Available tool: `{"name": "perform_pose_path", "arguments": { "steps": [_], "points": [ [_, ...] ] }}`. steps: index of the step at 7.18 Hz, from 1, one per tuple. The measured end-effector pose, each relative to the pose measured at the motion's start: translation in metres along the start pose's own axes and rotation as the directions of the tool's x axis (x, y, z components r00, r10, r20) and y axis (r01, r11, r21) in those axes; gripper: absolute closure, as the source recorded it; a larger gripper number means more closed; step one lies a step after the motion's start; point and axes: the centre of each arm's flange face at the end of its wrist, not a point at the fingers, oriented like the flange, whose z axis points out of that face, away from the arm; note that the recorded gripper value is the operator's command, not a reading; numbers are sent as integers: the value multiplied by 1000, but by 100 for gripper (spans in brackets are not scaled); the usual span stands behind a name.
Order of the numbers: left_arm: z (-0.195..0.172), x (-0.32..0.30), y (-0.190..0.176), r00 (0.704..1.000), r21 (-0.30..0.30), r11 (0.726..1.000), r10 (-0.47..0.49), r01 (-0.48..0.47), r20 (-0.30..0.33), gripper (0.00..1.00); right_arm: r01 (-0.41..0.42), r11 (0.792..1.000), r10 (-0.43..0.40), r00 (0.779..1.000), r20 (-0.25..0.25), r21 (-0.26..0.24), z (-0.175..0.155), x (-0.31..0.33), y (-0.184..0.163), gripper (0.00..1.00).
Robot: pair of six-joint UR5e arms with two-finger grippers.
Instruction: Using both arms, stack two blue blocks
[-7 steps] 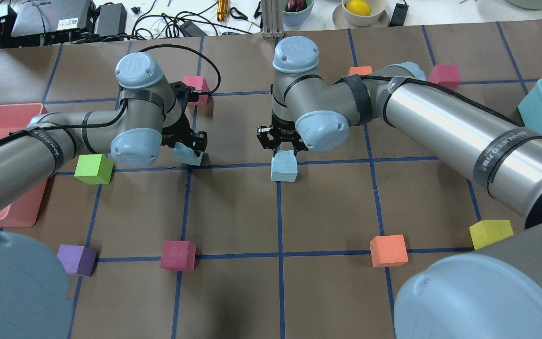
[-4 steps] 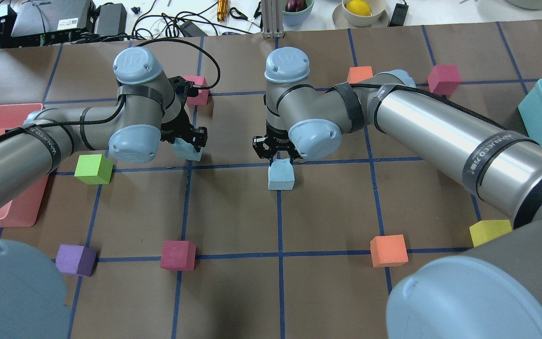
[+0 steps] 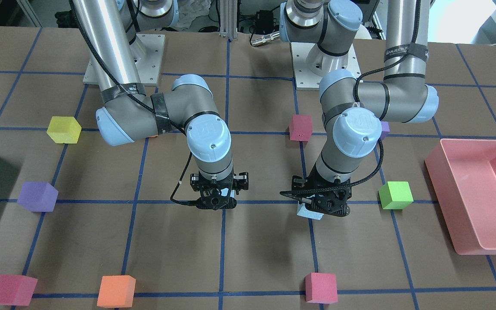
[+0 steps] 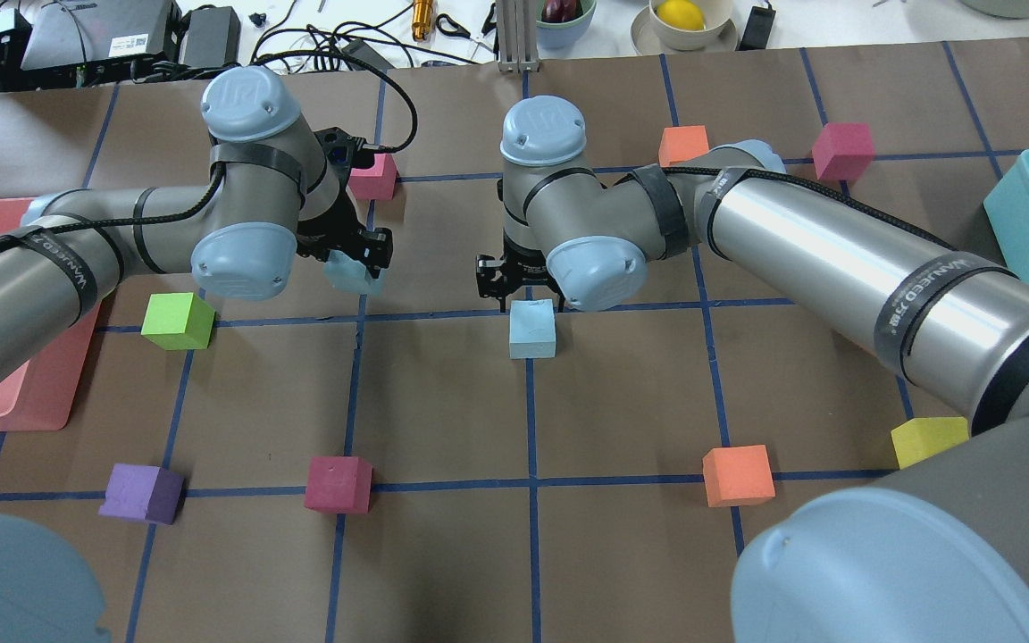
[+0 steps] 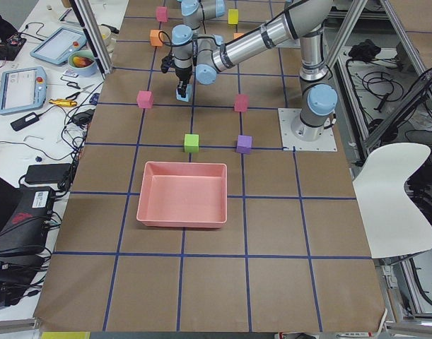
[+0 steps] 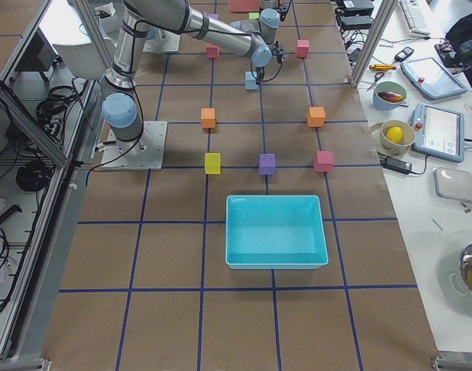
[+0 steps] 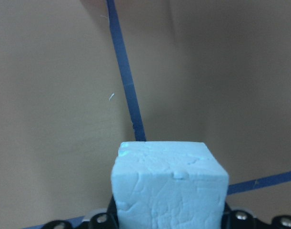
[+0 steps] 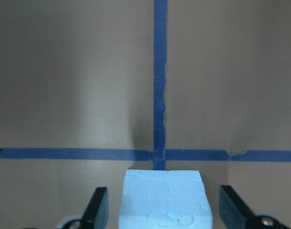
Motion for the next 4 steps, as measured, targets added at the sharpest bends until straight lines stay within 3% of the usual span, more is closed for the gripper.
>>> {"name": "perform_pose_path", "arguments": {
  "steps": [2, 4],
  "points": [
    [-14, 12, 5, 999, 1, 1000, -21, 21, -29, 100, -9, 1000, 8, 1000, 8, 26, -16, 6, -5, 0],
    [-23, 45, 11, 999, 6, 999, -39, 39, -36, 100, -46, 998, 45, 999, 17, 52, -58, 53, -21, 0]
  ]
}}
